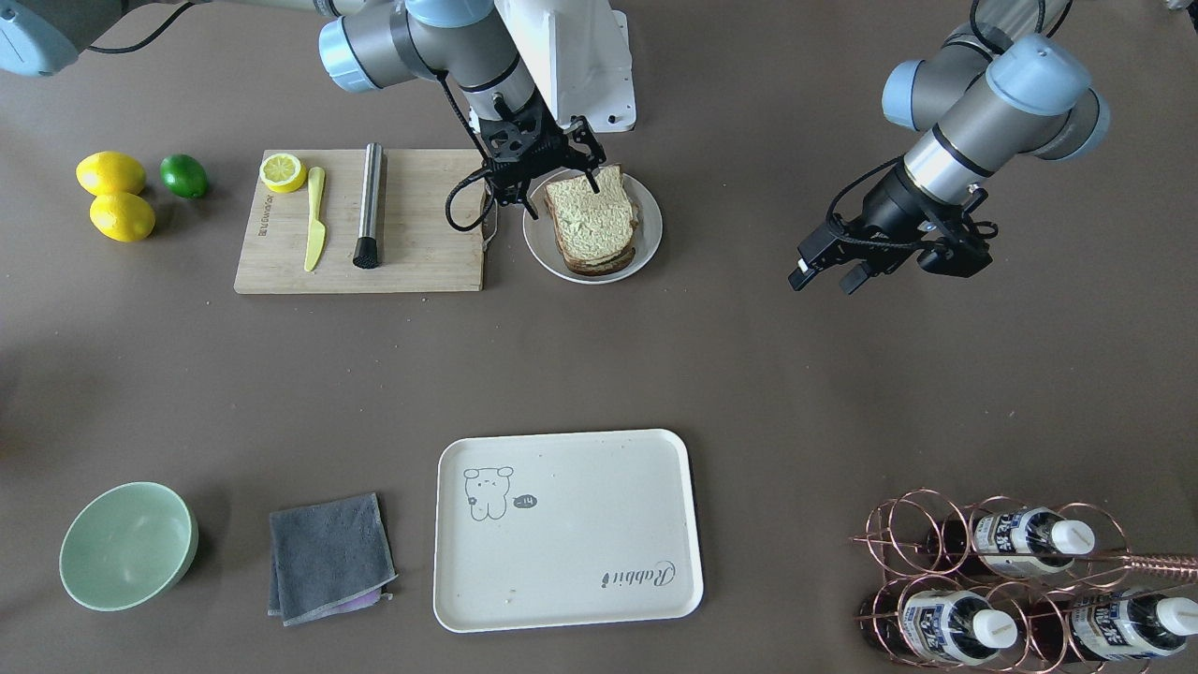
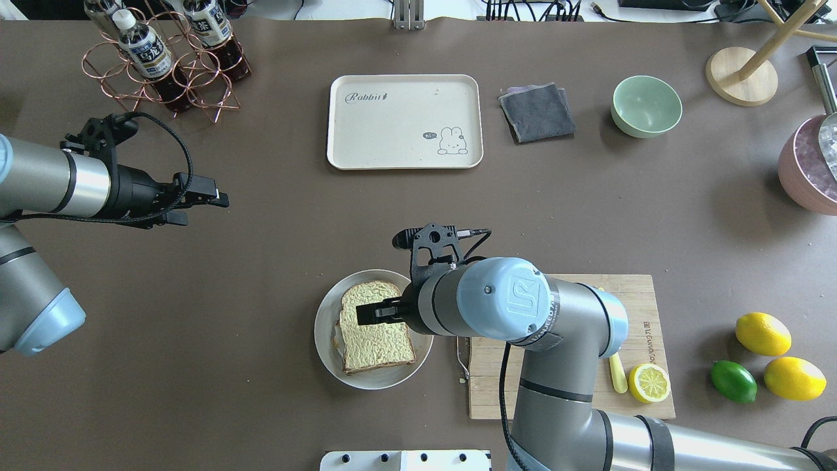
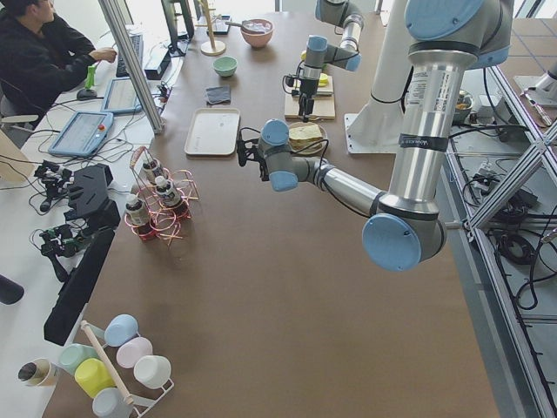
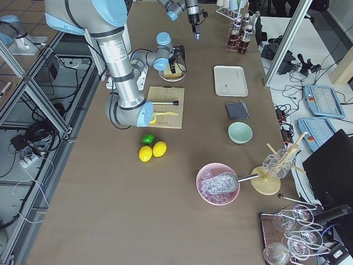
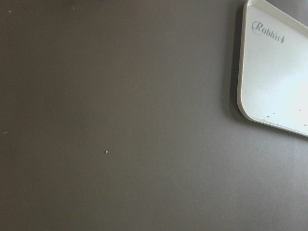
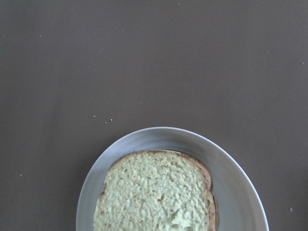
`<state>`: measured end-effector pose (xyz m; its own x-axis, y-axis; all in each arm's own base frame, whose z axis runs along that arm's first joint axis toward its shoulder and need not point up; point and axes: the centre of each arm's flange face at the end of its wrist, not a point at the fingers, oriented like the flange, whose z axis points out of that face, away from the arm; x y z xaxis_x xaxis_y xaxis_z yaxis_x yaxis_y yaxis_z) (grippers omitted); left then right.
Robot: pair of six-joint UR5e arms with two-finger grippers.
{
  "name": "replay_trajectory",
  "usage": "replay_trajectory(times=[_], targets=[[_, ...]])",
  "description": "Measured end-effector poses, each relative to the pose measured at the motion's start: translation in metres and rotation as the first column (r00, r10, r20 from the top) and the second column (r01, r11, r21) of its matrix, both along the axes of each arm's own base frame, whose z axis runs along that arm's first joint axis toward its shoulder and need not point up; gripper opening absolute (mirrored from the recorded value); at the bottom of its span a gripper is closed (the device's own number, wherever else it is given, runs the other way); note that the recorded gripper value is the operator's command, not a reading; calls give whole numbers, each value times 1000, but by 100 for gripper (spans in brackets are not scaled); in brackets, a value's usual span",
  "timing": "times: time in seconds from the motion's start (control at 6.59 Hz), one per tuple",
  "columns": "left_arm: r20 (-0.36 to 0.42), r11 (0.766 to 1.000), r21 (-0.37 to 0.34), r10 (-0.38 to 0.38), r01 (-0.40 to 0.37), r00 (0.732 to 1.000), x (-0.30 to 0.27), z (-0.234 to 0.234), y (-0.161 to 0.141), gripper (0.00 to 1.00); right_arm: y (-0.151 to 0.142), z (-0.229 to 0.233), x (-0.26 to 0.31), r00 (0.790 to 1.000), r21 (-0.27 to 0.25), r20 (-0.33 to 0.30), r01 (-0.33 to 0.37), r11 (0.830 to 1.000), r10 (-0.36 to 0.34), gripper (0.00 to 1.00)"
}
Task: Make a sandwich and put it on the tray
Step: 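Raise the right gripper from the plate while the left gripper approaches it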
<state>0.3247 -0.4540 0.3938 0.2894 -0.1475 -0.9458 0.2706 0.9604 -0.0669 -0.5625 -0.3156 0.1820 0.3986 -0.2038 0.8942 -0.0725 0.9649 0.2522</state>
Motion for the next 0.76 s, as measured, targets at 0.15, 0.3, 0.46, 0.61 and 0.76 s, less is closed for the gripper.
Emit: replay_trajectory(times=[0.15, 0.3, 0.46, 0.61, 0.76], targets=[[-5, 1000, 6, 2, -2, 1000, 2, -3, 2, 97, -12, -9, 18, 1000, -16, 24, -1, 1000, 1, 100], [-8, 1000, 16, 7, -7, 1000, 11, -7, 9, 97, -31, -13, 40, 999, -50, 45, -3, 999, 5, 100], [-13, 999, 31, 14, -13, 1000, 23, -14, 21, 97, -54, -12, 64, 998, -85, 56, -6, 996, 11, 100], [-23, 999, 39, 21, -20, 1000, 37, -22, 36, 97, -81, -8, 91, 998, -120, 64, -4, 993, 11, 100], [-34, 999, 42, 23, -22, 999, 51, -31, 52, 94, -100, -3, 114, 998, -145, 68, -4, 989, 14, 100]])
